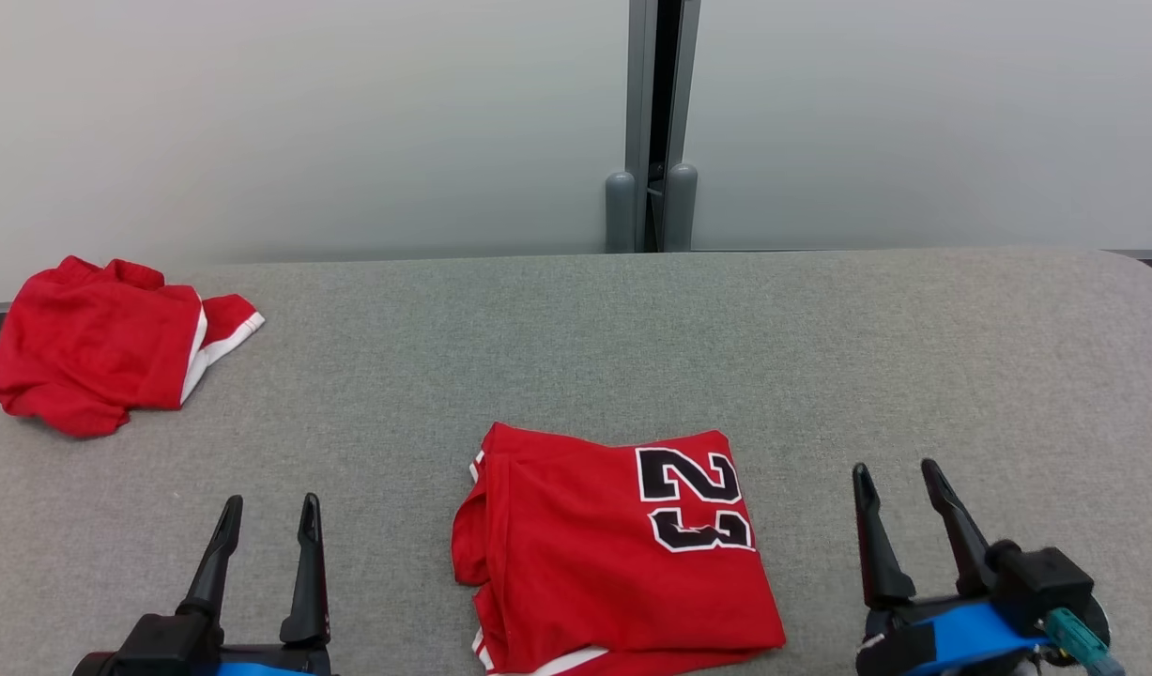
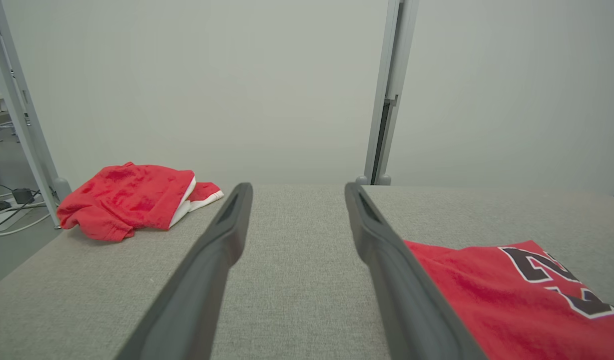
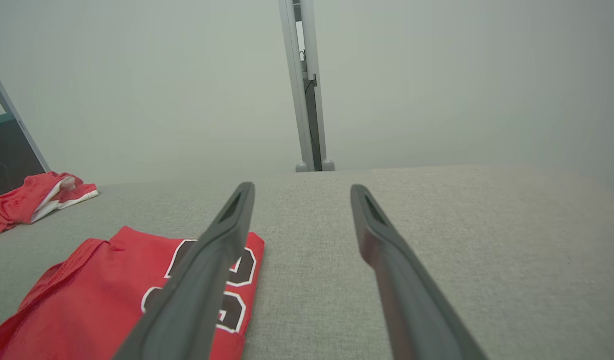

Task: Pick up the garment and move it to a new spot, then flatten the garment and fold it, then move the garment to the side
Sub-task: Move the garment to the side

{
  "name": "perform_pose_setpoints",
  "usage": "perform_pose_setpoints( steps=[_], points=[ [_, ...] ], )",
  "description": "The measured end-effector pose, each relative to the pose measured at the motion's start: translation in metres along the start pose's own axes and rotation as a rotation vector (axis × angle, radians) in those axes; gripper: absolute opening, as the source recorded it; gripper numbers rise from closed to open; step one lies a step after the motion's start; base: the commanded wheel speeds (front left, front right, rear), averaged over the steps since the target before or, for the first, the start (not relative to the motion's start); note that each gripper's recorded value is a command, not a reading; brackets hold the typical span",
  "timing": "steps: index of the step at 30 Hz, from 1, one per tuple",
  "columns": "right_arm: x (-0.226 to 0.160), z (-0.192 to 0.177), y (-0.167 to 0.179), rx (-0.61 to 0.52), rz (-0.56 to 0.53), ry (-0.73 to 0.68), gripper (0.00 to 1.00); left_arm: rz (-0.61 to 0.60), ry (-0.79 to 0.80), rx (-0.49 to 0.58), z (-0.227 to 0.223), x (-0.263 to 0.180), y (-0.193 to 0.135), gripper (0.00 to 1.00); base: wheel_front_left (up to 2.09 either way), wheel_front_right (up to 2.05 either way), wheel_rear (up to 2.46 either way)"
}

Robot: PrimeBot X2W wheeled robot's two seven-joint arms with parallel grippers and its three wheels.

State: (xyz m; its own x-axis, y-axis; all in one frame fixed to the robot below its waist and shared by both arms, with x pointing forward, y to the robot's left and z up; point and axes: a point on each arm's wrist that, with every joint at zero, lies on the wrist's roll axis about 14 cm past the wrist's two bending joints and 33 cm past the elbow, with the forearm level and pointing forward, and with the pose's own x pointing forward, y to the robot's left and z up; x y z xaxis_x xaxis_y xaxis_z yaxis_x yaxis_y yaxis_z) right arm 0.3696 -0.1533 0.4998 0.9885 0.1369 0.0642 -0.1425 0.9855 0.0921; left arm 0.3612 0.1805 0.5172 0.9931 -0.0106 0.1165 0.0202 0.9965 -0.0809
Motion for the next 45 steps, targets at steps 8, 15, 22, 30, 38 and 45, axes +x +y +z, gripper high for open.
perform_pose_setpoints(
  steps=[8,15,22,30,38,45],
  points=[
    [0.031,-0.008,0.037,-0.030,0.134,0.056,1.00,0.002,0.003,0.001,-0.001,0.004,0.001,1.00,0.00,0.00,0.00],
    [0.050,-0.045,0.050,-0.047,0.187,0.224,1.00,0.006,0.017,0.001,-0.007,0.013,0.003,1.00,0.00,0.00,0.00],
    [0.044,-0.097,0.052,-0.053,0.200,0.429,1.00,0.022,0.039,-0.002,-0.015,0.018,0.008,1.00,0.00,0.00,0.00],
    [0.027,-0.133,0.059,-0.036,0.220,0.565,1.00,0.035,0.050,-0.005,-0.019,0.022,0.010,1.00,0.00,0.00,0.00],
    [0.025,-0.141,0.070,-0.002,0.250,0.588,0.03,0.026,0.052,-0.011,-0.021,0.029,0.006,1.00,0.00,0.00,0.00],
    [0.038,-0.130,0.067,0.006,0.244,0.514,0.00,0.022,0.052,-0.012,-0.022,0.032,0.004,1.00,0.00,0.00,0.00]
  ],
)
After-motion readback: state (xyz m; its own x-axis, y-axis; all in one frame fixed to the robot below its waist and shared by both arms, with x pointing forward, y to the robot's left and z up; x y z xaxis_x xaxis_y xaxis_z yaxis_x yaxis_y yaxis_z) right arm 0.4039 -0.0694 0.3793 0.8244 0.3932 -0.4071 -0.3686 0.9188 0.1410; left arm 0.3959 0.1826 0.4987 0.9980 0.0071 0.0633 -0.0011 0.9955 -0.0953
